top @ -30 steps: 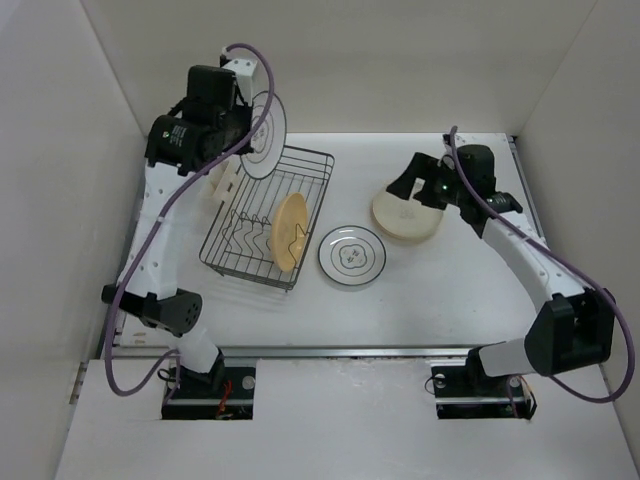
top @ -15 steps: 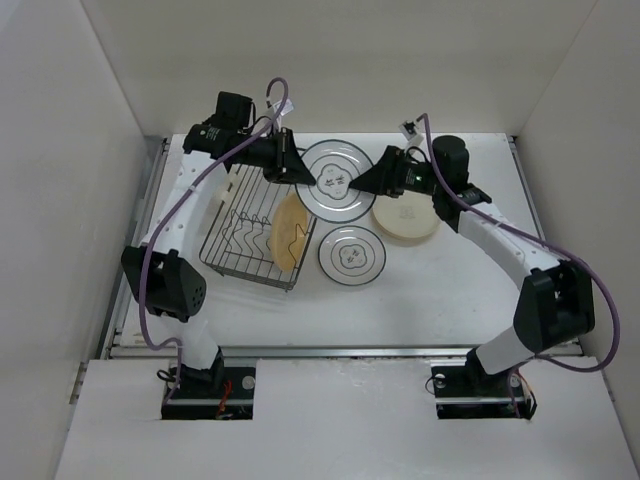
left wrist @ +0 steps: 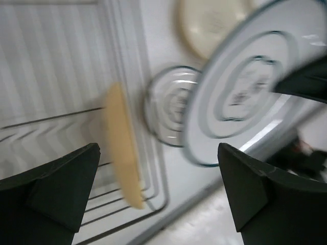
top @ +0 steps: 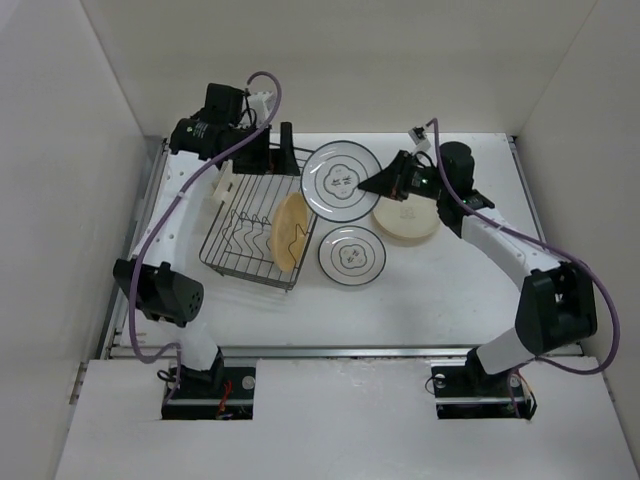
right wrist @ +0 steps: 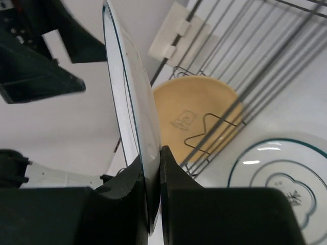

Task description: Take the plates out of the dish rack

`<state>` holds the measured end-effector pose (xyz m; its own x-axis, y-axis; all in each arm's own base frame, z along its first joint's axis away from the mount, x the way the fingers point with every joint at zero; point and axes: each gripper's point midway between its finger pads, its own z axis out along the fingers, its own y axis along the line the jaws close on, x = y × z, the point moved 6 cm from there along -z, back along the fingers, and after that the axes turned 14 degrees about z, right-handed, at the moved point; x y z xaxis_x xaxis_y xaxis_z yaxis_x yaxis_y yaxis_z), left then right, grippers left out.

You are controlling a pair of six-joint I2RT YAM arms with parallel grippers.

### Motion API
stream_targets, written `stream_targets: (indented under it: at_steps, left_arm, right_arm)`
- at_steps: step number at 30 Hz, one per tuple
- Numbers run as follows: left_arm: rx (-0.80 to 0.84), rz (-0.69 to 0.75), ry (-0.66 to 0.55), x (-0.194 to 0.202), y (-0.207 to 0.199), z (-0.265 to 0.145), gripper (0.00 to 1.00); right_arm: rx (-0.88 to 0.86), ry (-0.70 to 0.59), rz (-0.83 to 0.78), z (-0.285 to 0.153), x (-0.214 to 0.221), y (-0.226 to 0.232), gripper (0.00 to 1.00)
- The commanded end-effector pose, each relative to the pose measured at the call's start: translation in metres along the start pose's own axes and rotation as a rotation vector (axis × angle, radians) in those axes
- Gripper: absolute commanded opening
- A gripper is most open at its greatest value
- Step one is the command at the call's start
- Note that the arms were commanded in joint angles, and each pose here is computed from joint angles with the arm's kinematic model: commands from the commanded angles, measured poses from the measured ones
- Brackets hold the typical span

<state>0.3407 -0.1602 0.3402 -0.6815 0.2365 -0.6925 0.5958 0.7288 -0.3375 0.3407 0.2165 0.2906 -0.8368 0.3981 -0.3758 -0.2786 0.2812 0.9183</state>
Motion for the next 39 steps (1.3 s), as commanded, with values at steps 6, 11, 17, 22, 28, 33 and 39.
stream_targets:
  at_steps: [6, 11, 17, 22, 28, 33, 39]
  left_arm:
    - [-0.836, 0.041, 0.099, 0.058, 0.089, -0.112, 0.94]
    - [-0.813, 0.021, 0.374, 0.126, 0.115, -0.091, 0.79]
    - [-0.774, -0.028, 0.554, 0.167, 0.142, -0.056, 0.76]
    - [-0.798, -0.072, 0.609, 0.176, 0.160, -0.049, 0.76]
    - [-0.758, -0.087, 0.618, 0.180, 0.169, -0.037, 0.76]
    - [-0.635, -0.113, 0.686, 0.189, 0.170, -0.019, 0.73]
    - [-0.534, -0.162, 0.757, 0.199, 0.174, 0.001, 0.42]
  right_arm:
    - [0.114, -0.193, -0.016, -0.056, -0.014, -0.006, 0.00]
    - [0.379, -0.106, 0.061, -0.063, 0.010, -0.069, 0.00]
    - [0.514, -0.034, 0.066, -0.057, 0.039, -0.101, 0.00]
    - [0.571, 0.046, 0.046, -0.040, 0.060, -0.118, 0.00]
    - [0.657, 0.122, 0.053, -0.027, 0.084, -0.141, 0.13]
    - [0.777, 0.136, 0.013, -0.025, 0.085, -0.150, 0.75]
    - [0.965, 0.102, -0.077, -0.036, 0.076, -0.145, 0.83]
